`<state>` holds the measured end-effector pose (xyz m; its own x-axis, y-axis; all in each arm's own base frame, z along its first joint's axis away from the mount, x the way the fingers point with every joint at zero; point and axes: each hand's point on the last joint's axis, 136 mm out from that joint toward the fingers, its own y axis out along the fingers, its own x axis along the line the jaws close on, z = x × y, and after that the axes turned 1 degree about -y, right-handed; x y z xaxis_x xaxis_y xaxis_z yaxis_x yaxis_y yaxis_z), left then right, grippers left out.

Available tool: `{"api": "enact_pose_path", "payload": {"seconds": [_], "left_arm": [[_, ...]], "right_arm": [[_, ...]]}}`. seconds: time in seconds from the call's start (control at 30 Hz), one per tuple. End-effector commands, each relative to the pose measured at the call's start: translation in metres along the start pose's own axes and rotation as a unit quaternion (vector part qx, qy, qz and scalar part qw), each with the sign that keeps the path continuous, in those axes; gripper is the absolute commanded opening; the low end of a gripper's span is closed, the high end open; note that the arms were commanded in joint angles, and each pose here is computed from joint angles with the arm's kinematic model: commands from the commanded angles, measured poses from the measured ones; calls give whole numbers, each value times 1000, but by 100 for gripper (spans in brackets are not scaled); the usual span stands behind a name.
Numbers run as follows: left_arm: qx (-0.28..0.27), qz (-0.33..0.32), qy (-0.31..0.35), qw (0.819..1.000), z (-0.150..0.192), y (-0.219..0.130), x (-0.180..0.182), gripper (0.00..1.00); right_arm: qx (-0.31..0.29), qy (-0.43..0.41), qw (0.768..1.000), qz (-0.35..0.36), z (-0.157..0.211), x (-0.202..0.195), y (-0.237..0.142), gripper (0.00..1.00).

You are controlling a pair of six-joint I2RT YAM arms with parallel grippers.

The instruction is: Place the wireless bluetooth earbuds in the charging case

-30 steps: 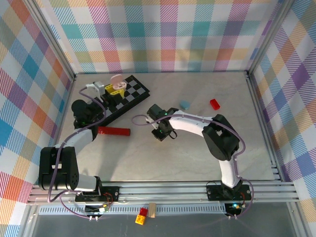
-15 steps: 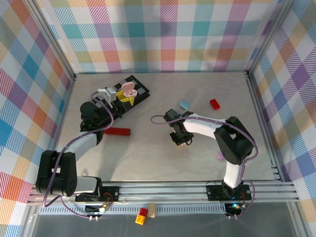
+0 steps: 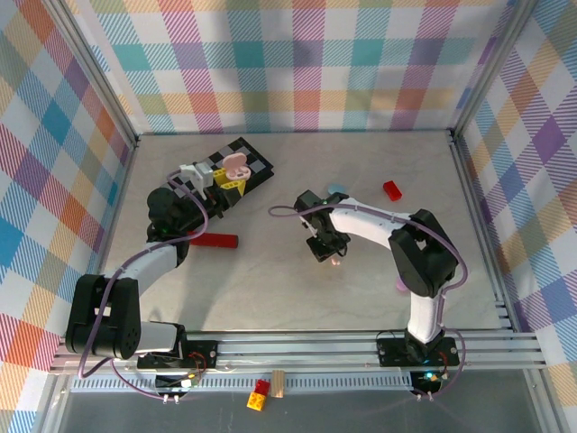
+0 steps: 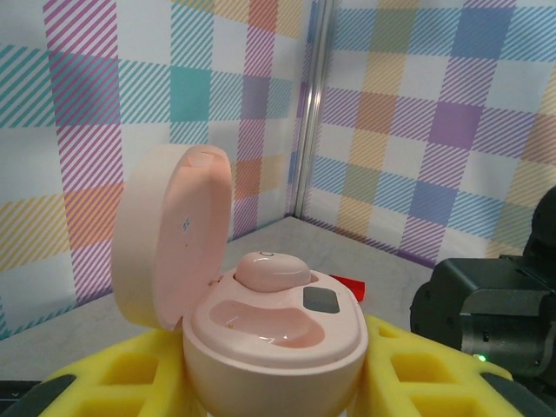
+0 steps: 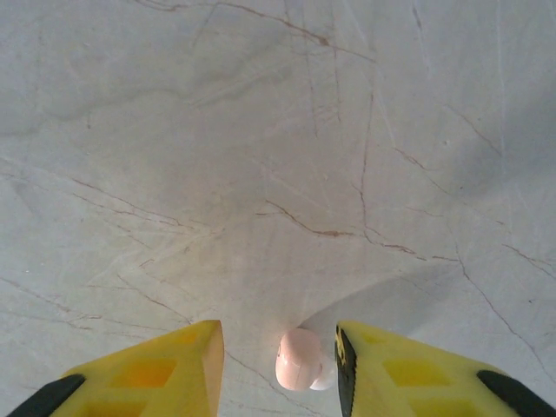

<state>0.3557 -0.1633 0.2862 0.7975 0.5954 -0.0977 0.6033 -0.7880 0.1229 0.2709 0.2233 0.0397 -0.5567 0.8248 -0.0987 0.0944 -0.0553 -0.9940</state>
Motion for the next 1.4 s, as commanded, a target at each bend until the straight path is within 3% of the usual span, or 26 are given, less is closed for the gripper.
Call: {"api": "enact_pose_path", "payload": {"seconds": [0.0, 0.2, 0.47, 0.9, 1.1, 1.37], "left_arm": [[-3, 14, 24, 1000, -6, -2, -10, 37], [2, 17, 24, 1000, -4, -3, -11, 38], [6, 18, 26, 999, -4, -3, -13, 38], [8, 22, 23, 999, -4, -2, -12, 38], [9, 23, 22, 999, -4, -2, -13, 38], [8, 21, 30, 999, -3, -2, -14, 38]], "right_arm": [[59, -30, 998, -2, 15, 1, -4, 39], [116, -33, 993, 12, 25, -6, 0, 40], [141, -35, 989, 3, 31, -7, 10, 36], [139, -26, 990, -8, 30, -7, 22, 28], [139, -25, 990, -9, 30, -6, 23, 19], [83, -2, 996, -42, 17, -3, 2, 17]]}}
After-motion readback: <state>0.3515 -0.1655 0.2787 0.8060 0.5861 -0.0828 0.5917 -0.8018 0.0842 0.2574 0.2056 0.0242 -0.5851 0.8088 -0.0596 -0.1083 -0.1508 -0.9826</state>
